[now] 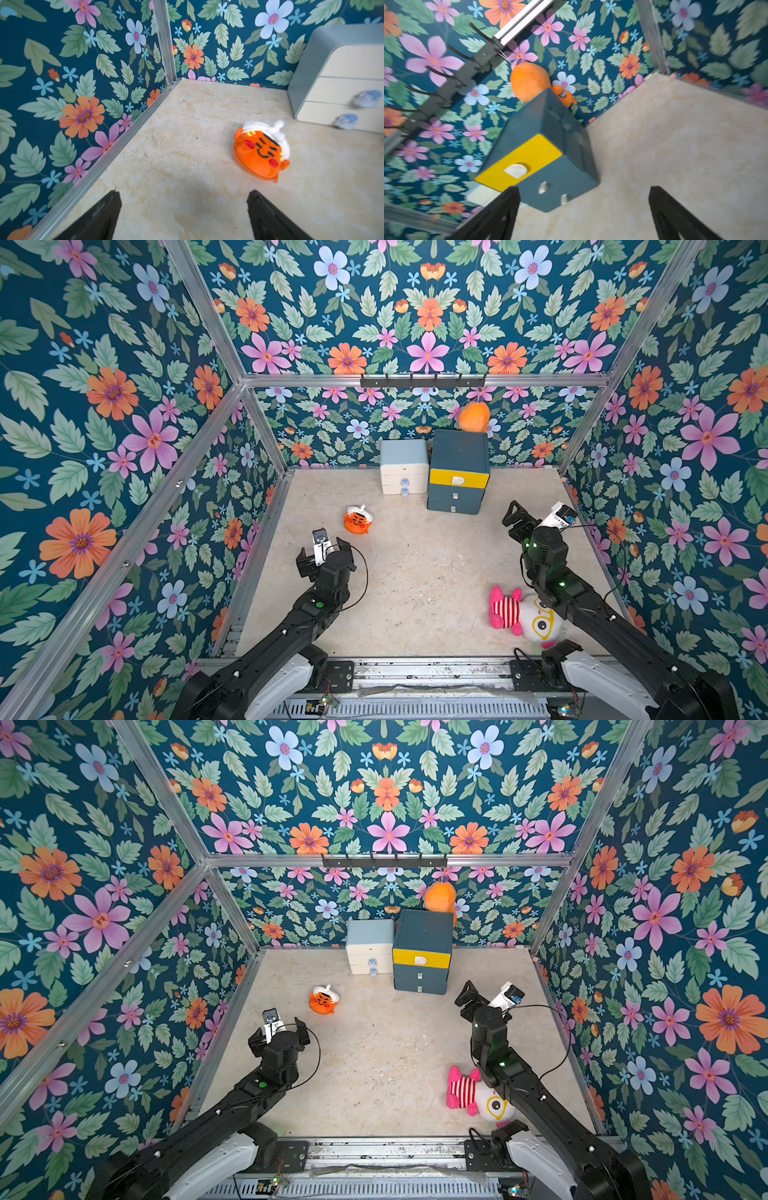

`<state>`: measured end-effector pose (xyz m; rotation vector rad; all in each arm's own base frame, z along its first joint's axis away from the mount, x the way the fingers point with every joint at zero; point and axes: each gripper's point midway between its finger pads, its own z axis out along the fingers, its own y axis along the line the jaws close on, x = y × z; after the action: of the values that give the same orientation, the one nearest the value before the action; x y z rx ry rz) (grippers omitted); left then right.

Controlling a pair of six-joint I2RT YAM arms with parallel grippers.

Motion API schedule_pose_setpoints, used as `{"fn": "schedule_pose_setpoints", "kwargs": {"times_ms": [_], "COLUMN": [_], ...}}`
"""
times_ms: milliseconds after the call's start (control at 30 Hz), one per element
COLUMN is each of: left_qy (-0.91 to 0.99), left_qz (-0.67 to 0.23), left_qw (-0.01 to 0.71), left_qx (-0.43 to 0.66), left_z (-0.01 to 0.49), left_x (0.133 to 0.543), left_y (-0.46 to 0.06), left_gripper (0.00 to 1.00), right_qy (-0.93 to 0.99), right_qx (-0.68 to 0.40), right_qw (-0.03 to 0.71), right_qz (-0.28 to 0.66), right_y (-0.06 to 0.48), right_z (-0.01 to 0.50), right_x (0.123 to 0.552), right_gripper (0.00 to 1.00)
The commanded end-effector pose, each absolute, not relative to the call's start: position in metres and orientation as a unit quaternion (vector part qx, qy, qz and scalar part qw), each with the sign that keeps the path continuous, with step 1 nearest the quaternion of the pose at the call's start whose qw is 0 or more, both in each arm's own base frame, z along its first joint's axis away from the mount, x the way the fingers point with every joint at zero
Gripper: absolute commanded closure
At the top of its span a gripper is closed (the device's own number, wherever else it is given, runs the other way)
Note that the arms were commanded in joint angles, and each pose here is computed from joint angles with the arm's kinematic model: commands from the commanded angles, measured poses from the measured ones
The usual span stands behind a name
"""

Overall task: Put the binder clips in the drawer according to color
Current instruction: Reset both arms

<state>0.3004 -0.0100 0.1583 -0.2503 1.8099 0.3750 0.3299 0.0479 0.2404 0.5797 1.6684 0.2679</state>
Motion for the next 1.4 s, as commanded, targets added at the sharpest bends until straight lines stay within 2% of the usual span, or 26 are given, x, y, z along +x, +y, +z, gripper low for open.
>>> {"fn": "schedule_pose_setpoints", "kwargs": {"times_ms": [0, 100, 167, 267, 367, 467, 633, 767, 833, 900, 967, 1033, 1100, 1367], "left_qy": [0.739, 0.751, 0.751, 0.751, 0.754, 0.743, 0.743, 0.745, 0.745, 0.753, 0.754, 0.755, 0.754, 0.753], "left_qz": [0.138, 0.161, 0.156, 0.146, 0.156, 0.136, 0.104, 0.093, 0.084, 0.08, 0.082, 0.082, 0.082, 0.082], "left_qw": [0.657, 0.637, 0.637, 0.638, 0.633, 0.647, 0.655, 0.654, 0.654, 0.646, 0.644, 0.643, 0.643, 0.644], "left_qx": [-0.057, -0.06, -0.076, -0.088, -0.081, -0.108, -0.094, -0.093, -0.096, -0.098, -0.104, -0.104, -0.104, -0.105], "left_z": [0.183, 0.157, 0.144, 0.137, 0.135, 0.126, 0.117, 0.117, 0.117, 0.113, 0.113, 0.113, 0.113, 0.114], "left_x": [0.33, 0.345, 0.352, 0.364, 0.372, 0.374, 0.371, 0.371, 0.373, 0.376, 0.378, 0.378, 0.378, 0.378], "left_y": [-0.023, -0.014, -0.004, 0.007, 0.015, 0.034, 0.032, 0.033, 0.035, 0.037, 0.039, 0.039, 0.039, 0.04], "left_gripper": [0.01, 0.01, 0.01, 0.01, 0.01, 0.01, 0.01, 0.01, 0.01, 0.01, 0.01, 0.01, 0.01, 0.01], "right_qy": [0.762, 0.736, 0.749, 0.768, 0.75, 0.758, 0.745, 0.75, 0.743, 0.767, 0.757, 0.776, 0.764, 0.777], "right_qx": [0.206, 0.207, 0.202, 0.167, 0.166, 0.18, 0.126, 0.145, 0.141, 0.146, 0.154, 0.16, 0.165, 0.169], "right_qw": [0.613, 0.644, 0.63, 0.616, 0.636, 0.623, 0.649, 0.642, 0.652, 0.622, 0.632, 0.608, 0.622, 0.604], "right_qz": [0.03, 0.018, -0.022, -0.053, -0.079, -0.07, -0.089, -0.061, -0.062, -0.051, -0.053, -0.051, -0.049, -0.056], "right_y": [0.019, 0.004, -0.006, -0.006, -0.015, -0.025, -0.02, -0.033, -0.034, -0.034, -0.039, -0.04, -0.044, -0.045], "right_z": [0.217, 0.199, 0.183, 0.172, 0.167, 0.145, 0.14, 0.116, 0.119, 0.111, 0.113, 0.105, 0.111, 0.105], "right_x": [0.321, 0.32, 0.318, 0.321, 0.32, 0.324, 0.339, 0.351, 0.353, 0.356, 0.361, 0.36, 0.363, 0.364], "right_gripper": [0.01, 0.01, 0.01, 0.01, 0.01, 0.01, 0.01, 0.01, 0.01, 0.01, 0.01, 0.01, 0.01, 0.01]}}
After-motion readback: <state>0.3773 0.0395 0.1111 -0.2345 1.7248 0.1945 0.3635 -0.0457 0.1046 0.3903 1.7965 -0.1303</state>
